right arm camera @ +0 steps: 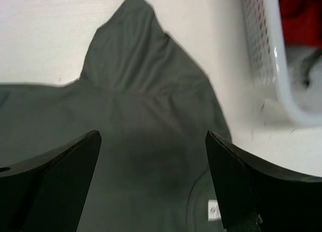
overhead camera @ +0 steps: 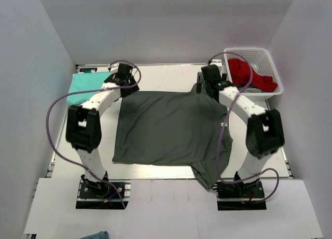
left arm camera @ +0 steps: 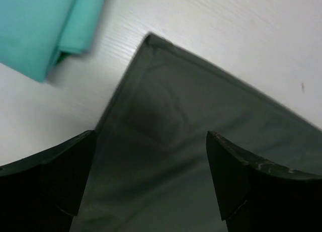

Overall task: Fold and stack the t-shirts
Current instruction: Flatten out the tshirt

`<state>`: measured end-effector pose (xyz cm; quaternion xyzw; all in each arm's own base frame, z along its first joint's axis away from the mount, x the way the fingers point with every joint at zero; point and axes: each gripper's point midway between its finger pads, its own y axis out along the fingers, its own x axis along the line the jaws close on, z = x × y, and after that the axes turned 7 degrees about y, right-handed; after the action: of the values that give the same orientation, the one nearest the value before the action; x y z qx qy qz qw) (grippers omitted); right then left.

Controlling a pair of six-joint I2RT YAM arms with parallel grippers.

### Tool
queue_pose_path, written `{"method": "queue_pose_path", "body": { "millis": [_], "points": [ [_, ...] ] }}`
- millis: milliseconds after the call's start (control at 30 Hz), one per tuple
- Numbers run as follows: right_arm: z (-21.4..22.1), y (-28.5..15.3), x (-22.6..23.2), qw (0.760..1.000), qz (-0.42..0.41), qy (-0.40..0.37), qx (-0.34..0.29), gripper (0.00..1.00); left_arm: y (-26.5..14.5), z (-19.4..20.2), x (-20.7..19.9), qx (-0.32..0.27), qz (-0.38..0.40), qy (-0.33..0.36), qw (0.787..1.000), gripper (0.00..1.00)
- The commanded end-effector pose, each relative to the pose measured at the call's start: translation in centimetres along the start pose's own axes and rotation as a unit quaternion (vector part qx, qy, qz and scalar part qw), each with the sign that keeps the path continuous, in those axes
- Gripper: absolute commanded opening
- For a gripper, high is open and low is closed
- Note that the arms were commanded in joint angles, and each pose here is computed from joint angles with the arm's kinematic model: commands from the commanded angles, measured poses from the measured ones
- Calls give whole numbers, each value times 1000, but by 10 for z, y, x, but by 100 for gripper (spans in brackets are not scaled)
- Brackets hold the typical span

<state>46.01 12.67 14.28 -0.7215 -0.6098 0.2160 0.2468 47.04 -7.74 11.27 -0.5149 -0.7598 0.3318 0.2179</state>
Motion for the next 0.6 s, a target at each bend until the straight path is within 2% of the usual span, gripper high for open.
{"method": "queue_pose_path", "body": {
  "millis": [0,33,100,133,333,500,567],
  "points": [
    [57,-22,-6,995,-22,62,75,90,-30,18,-18,8,95,6,995,100],
    [74,-27,-11,994,-25,65,81,90,-26,43,-12,28,100,19,994,100],
    [96,-34,-16,991,-35,87,93,90,-29,60,-20,36,137,20,990,100],
    [119,-36,-25,989,-30,85,113,90,-32,64,-23,36,147,27,988,100],
    [156,-29,-38,983,-23,92,155,90,-21,84,-24,57,144,42,987,100],
    [162,-5,-29,976,-39,105,184,90,-1,97,-33,79,144,54,985,100],
    [163,1,-29,975,-40,100,194,90,16,109,-28,106,126,58,985,100]
  ]
}}
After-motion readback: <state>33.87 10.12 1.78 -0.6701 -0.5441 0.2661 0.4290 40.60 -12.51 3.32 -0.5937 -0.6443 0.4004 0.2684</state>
